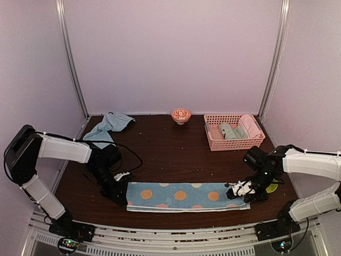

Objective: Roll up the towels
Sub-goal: Fold the towel at the center of the board.

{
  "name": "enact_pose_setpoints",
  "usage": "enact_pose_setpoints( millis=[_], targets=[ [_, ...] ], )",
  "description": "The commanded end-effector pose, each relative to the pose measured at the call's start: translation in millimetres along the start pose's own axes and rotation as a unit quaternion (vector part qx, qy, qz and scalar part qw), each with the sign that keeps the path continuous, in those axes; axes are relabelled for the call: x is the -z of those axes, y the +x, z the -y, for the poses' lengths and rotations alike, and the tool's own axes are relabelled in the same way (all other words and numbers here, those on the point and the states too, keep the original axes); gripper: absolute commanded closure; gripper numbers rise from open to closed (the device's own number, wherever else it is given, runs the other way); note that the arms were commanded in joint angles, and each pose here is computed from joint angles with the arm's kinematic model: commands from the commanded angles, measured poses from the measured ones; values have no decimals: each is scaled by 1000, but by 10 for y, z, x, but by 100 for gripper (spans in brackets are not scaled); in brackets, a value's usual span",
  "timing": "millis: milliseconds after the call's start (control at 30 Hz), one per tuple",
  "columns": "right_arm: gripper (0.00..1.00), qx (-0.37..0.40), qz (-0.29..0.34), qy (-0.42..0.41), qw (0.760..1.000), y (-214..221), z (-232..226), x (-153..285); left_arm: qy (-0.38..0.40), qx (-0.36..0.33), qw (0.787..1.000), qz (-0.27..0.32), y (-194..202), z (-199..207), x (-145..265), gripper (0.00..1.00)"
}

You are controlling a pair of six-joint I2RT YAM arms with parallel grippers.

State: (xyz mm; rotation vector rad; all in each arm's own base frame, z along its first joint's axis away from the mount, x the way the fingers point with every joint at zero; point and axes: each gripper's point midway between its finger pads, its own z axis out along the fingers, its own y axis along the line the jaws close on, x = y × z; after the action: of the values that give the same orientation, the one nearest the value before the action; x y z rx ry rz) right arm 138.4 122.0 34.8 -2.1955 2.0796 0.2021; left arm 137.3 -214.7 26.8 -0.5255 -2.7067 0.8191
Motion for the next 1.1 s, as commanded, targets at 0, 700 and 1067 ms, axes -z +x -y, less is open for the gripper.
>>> enact_pose_setpoints(
  millis=[0,700,1067],
  targets=[
    [100,-3,-8,22,1000,-10,89,115,39,-35,998,33,-109,291,203,100],
    [100,30,-29,12,999,175,-159,190,55,-49,997,-13,123,327,-34,100],
    [71,89,-111,-41,989,443,-279,225,3,-55,998,-25,185,207,-9,73]
  ],
)
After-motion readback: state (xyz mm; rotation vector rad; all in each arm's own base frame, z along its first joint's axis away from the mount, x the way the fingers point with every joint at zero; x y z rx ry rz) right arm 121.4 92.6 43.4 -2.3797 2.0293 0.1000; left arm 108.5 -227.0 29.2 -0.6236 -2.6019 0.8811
